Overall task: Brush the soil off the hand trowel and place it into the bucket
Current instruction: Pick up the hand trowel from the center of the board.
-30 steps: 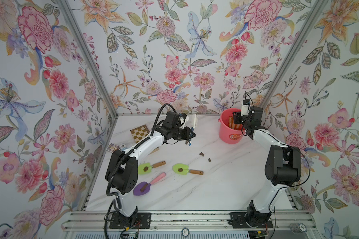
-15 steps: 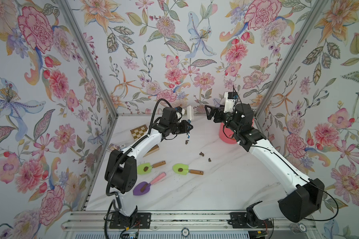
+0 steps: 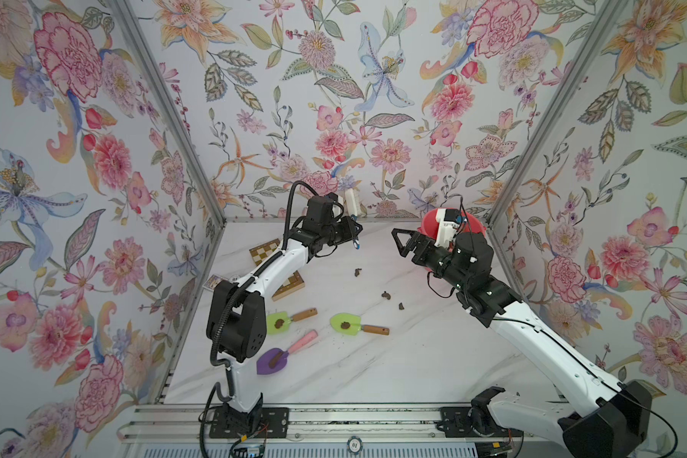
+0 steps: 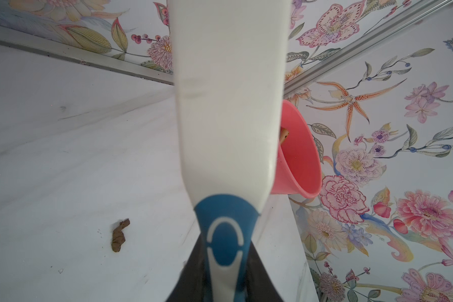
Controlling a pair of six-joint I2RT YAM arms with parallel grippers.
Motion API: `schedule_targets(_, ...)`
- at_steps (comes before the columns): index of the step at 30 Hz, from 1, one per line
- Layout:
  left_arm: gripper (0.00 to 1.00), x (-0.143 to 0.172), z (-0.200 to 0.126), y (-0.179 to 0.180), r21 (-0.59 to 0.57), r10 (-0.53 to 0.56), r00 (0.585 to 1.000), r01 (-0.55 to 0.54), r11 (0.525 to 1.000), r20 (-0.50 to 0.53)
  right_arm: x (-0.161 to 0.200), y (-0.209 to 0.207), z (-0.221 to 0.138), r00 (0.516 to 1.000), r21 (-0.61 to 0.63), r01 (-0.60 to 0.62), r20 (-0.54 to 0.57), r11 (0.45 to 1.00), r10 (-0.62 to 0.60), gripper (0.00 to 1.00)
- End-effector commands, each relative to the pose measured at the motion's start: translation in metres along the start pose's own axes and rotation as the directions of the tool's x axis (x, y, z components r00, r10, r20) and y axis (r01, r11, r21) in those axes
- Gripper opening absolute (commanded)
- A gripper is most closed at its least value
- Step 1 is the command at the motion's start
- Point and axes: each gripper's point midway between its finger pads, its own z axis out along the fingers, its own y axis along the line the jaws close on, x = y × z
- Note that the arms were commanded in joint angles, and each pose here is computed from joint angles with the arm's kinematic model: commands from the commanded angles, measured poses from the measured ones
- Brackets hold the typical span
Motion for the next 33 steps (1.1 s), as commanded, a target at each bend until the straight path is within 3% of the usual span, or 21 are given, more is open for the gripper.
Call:
schedule_targets(1, 0.0, -0.01, 0.001, -0.011, -0.005, 0.037, 0.998, -0.037, 0.999, 0.041, -0.011, -0.024, -0.004, 0.998, 0.053, -0.046, 0.033, 0.998, 0.045, 0.99)
schedule_targets(5, 0.0, -0.004, -0.002, -0.017, -0.06, 0.098, 0.995, -0.097, 0.994, 0.028, -0.001, -0.088, -0.004, 0.985, 0.271, -0.172, 0.061, 0.947, 0.162, 0.99)
schedule_targets(10, 0.0, 0.004, -0.004, -0.021, -0.057, 0.129, 0.991, -0.127, 0.99, 0.024, 0.023, -0.149, -0.027, 0.98, 0.583, -0.17, 0.018, 0.795, 0.196, 0.99)
schedule_targets(17, 0.0, 0.02, -0.029, -0.016, -0.12, 0.214, 0.977, -0.215, 0.969, -0.021, 0.047, -0.174, -0.035, 0.948, 0.616, -0.304, 0.122, 0.727, 0.293, 0.94)
schedule_targets(21, 0.0, 0.038, -0.052, -0.005, -0.183, 0.238, 0.968, -0.249, 0.951, -0.08, 0.085, -0.177, -0.024, 0.891, 0.63, -0.42, 0.151, 0.653, 0.427, 0.91)
schedule_targets(25, 0.0, 0.06, -0.078, -0.002, -0.224, 0.285, 0.949, -0.31, 0.924, -0.134, 0.129, -0.159, -0.007, 0.86, 0.662, -0.452, 0.145, 0.598, 0.49, 0.86)
schedule_targets(29, 0.0, 0.079, -0.108, -0.004, -0.227, 0.325, 0.935, -0.351, 0.909, -0.145, 0.176, -0.147, -0.009, 0.764, 0.688, -0.573, 0.251, 0.446, 0.595, 0.78)
schedule_targets(33, 0.0, 0.091, -0.13, 0.002, -0.234, 0.351, 0.927, -0.373, 0.898, -0.13, 0.21, -0.135, -0.018, 0.703, 0.703, -0.63, 0.336, 0.329, 0.627, 0.73)
